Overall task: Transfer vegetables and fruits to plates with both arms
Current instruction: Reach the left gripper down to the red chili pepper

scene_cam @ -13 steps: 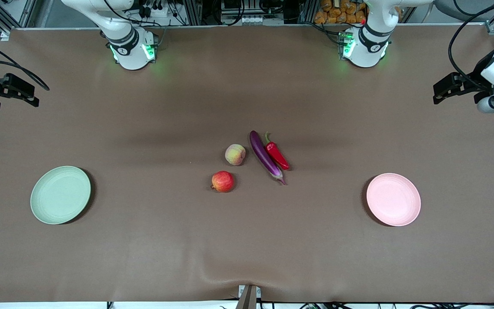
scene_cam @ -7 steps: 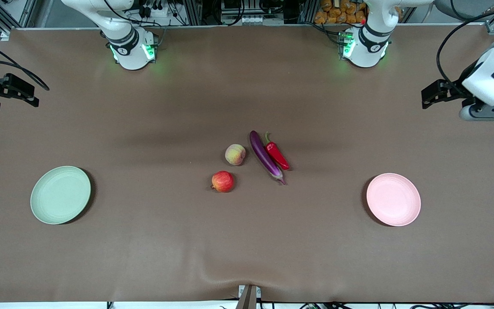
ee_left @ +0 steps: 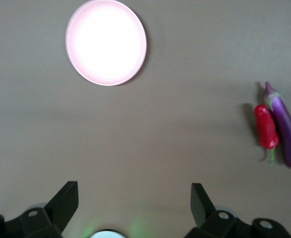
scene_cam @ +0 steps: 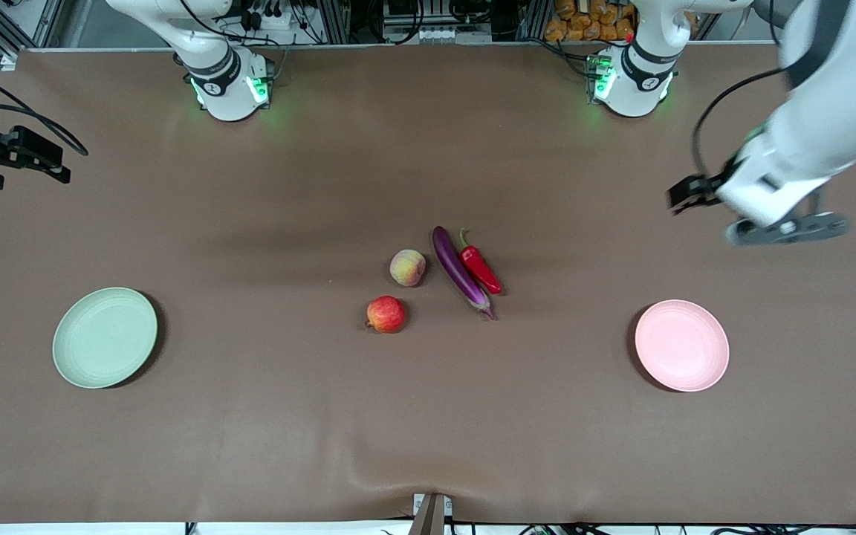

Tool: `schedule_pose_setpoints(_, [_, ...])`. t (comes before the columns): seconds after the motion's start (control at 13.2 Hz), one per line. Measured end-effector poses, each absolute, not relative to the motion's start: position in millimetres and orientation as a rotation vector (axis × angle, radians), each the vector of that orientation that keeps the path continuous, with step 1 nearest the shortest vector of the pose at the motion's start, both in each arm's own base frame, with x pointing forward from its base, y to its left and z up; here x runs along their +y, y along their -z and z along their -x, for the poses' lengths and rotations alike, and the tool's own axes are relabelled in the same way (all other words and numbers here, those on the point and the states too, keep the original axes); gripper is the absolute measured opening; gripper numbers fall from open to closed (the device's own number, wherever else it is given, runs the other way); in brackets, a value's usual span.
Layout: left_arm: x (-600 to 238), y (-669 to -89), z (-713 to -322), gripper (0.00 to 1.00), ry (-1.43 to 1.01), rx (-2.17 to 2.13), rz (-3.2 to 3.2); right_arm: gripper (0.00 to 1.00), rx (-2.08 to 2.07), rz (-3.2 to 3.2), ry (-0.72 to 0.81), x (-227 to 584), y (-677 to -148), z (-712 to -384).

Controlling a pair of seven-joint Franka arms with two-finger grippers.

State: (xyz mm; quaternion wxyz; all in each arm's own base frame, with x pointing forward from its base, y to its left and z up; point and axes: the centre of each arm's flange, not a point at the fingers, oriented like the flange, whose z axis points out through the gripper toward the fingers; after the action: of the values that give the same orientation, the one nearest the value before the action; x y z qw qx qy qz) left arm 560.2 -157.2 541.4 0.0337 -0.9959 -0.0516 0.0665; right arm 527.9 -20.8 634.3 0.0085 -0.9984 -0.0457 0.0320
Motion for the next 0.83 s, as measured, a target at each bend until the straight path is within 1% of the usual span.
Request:
schedule_pose_setpoints(0.3, [-214,-449,-551,1.0,-0.166,-0.374,3.058,1.0,-0.144,3.119,-0.098,-21,-634,-528])
schedule_pose_setpoints(0.6, [-274,-368,-522,1.0,-0.109,-0.544,3.091,1.0,-0.147,3.119,-0.102,-20,-634,-528])
schedule_pose_setpoints(0.83, [-320,-315,-503,1.0,-0.068,-0.753,3.131,1.0,-0.15,3.118,-0.104,-19,-633,-528])
